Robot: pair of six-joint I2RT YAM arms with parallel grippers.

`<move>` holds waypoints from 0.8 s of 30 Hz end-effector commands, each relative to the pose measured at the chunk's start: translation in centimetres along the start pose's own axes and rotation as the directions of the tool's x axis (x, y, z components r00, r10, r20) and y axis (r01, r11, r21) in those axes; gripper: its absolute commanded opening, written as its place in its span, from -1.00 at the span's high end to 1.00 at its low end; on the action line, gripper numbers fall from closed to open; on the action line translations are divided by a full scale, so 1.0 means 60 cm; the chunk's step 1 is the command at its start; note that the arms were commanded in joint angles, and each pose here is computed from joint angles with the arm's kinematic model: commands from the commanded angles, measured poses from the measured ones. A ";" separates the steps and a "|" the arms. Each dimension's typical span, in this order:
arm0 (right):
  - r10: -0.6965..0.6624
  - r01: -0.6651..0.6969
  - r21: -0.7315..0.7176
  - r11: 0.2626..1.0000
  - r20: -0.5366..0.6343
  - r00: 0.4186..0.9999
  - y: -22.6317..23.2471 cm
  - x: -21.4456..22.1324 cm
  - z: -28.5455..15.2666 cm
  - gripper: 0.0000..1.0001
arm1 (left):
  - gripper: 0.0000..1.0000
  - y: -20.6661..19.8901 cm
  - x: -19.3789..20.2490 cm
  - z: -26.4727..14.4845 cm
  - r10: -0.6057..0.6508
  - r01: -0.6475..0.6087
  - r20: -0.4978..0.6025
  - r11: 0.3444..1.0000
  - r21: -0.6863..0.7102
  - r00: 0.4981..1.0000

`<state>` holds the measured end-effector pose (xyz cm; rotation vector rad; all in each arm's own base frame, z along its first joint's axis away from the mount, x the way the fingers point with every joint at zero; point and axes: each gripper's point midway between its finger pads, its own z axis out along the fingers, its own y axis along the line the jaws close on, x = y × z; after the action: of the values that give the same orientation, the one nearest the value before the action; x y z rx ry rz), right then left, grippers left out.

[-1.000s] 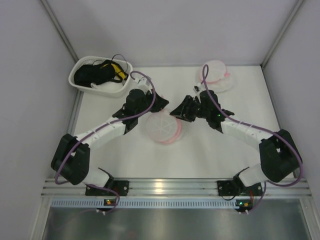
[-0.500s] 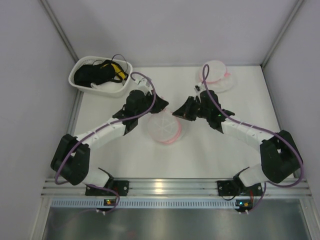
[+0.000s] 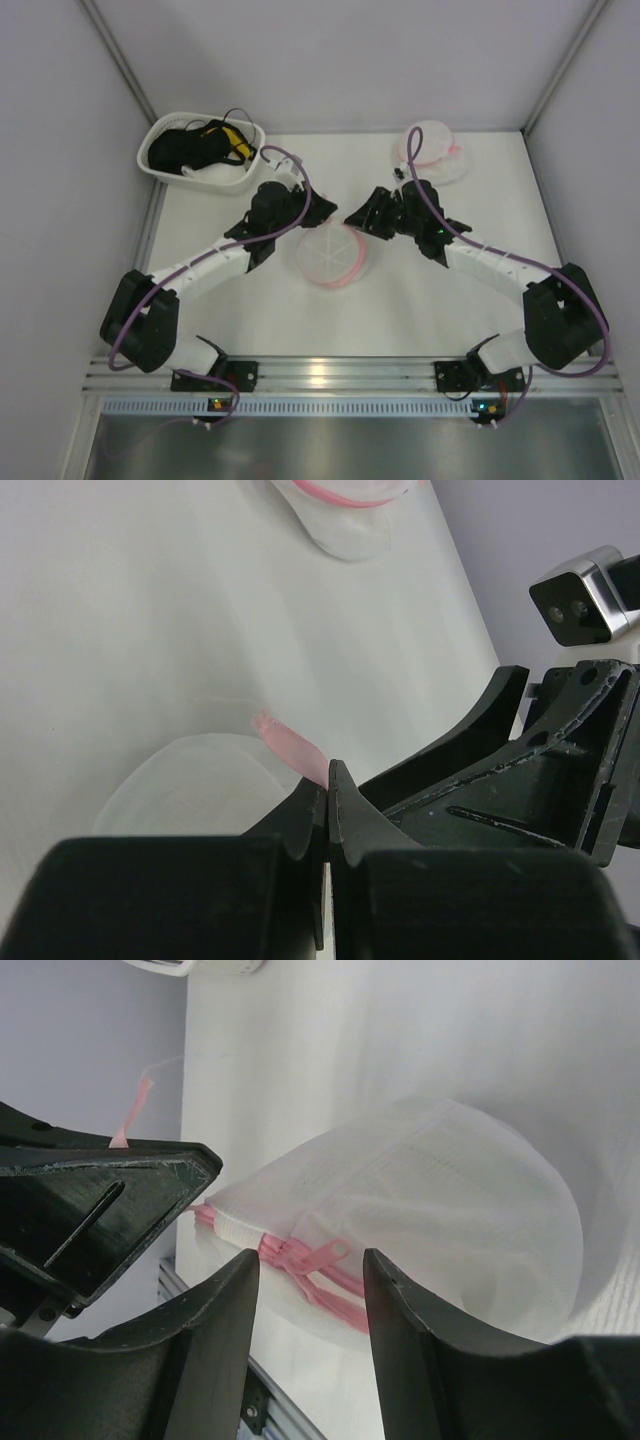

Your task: Place the bra in the laundry bag and zip it closed

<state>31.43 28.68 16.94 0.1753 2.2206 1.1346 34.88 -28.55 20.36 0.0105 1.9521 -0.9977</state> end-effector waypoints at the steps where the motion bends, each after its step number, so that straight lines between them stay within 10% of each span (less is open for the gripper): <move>1: -0.019 0.022 -0.051 0.998 0.056 0.998 0.026 -0.026 0.001 0.05 | 1.00 -0.039 -0.032 -0.011 0.024 -0.030 0.076 0.996 0.079 0.997; 24: 0.012 -0.009 -0.073 0.997 0.045 0.999 0.030 -0.025 0.017 0.28 | 1.00 -0.043 -0.038 -0.017 0.031 -0.039 0.092 0.996 0.081 0.995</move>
<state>31.72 29.09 16.32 0.1922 2.2309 1.1518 34.55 -28.82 20.21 0.0199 1.9531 -1.0048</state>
